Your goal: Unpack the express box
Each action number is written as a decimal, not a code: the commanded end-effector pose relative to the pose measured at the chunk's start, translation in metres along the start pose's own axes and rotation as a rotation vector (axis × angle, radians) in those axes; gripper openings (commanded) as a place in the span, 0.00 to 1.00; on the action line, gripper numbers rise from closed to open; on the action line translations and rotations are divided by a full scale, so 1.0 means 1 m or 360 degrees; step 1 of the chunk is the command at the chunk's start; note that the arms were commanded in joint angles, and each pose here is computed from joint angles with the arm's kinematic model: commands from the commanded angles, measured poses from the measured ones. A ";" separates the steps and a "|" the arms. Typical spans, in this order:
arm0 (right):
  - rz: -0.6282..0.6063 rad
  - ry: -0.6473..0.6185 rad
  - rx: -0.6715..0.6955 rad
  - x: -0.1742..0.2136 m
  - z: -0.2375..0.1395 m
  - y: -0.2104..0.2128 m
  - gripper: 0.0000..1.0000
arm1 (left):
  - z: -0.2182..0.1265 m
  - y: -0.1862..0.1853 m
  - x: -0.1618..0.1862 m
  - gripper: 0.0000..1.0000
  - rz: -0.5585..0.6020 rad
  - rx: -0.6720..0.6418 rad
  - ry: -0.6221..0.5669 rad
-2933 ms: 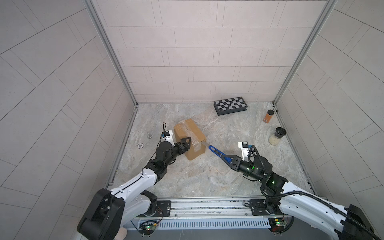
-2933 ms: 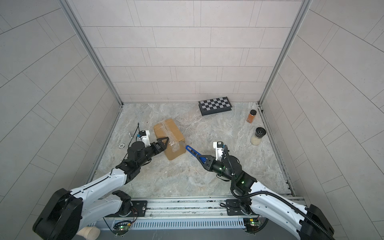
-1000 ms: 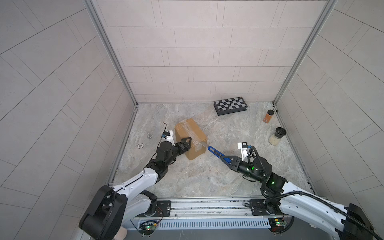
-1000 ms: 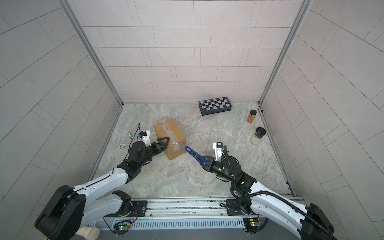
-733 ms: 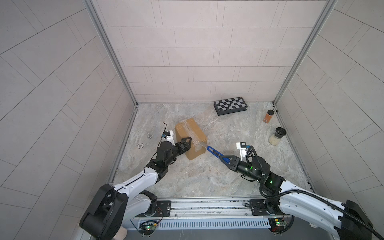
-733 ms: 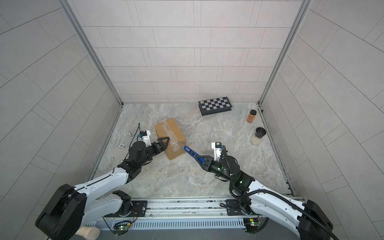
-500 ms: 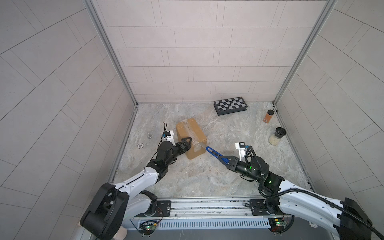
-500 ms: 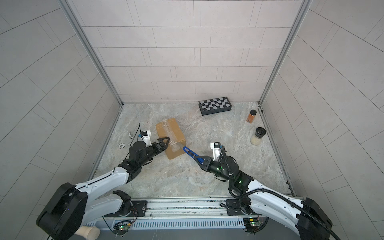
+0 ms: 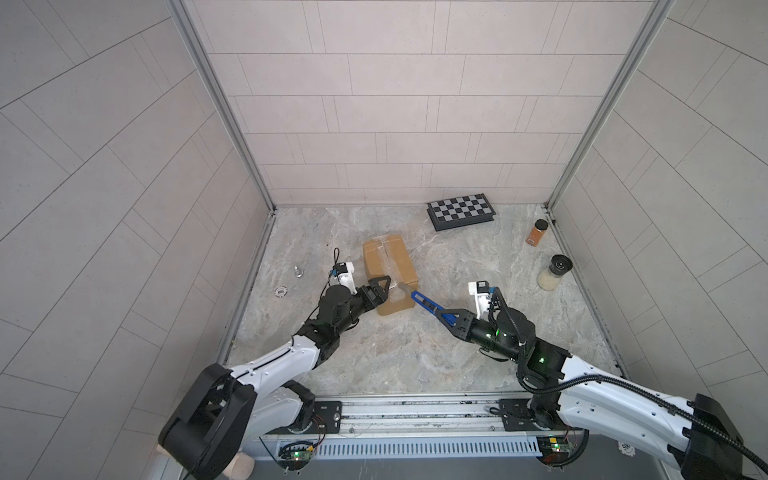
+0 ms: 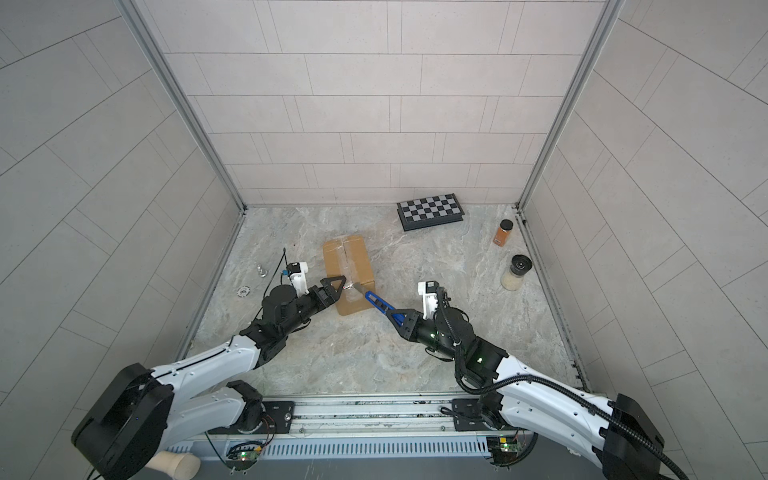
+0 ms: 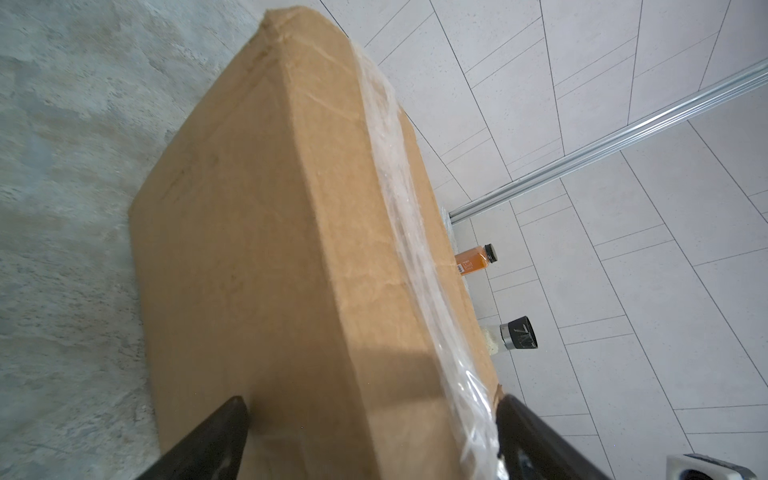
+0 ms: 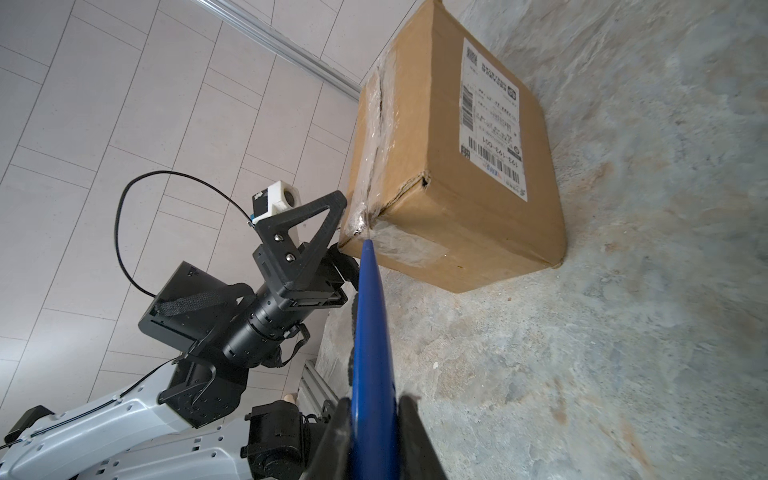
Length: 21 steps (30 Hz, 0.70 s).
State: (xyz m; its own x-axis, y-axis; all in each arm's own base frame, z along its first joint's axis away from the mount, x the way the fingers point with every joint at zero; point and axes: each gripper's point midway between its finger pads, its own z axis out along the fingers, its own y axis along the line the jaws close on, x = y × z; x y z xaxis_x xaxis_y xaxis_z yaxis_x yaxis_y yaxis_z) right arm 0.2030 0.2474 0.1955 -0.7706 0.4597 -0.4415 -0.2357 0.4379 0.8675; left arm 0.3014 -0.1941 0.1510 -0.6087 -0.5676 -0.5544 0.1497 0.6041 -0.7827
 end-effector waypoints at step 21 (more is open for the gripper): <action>0.0109 -0.0029 -0.0148 -0.013 0.003 0.038 0.00 | 0.004 -0.023 0.010 0.96 -0.0065 0.0129 -0.0019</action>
State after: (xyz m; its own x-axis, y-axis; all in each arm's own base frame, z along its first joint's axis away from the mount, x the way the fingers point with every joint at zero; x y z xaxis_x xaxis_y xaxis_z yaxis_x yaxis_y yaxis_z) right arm 0.2087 0.2528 0.2035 -0.7744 0.4918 -0.3979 -0.1978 0.4092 0.8907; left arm 0.2980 -0.2093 0.1501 -0.6096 -0.5924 -0.5268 0.1491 0.5670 -0.8101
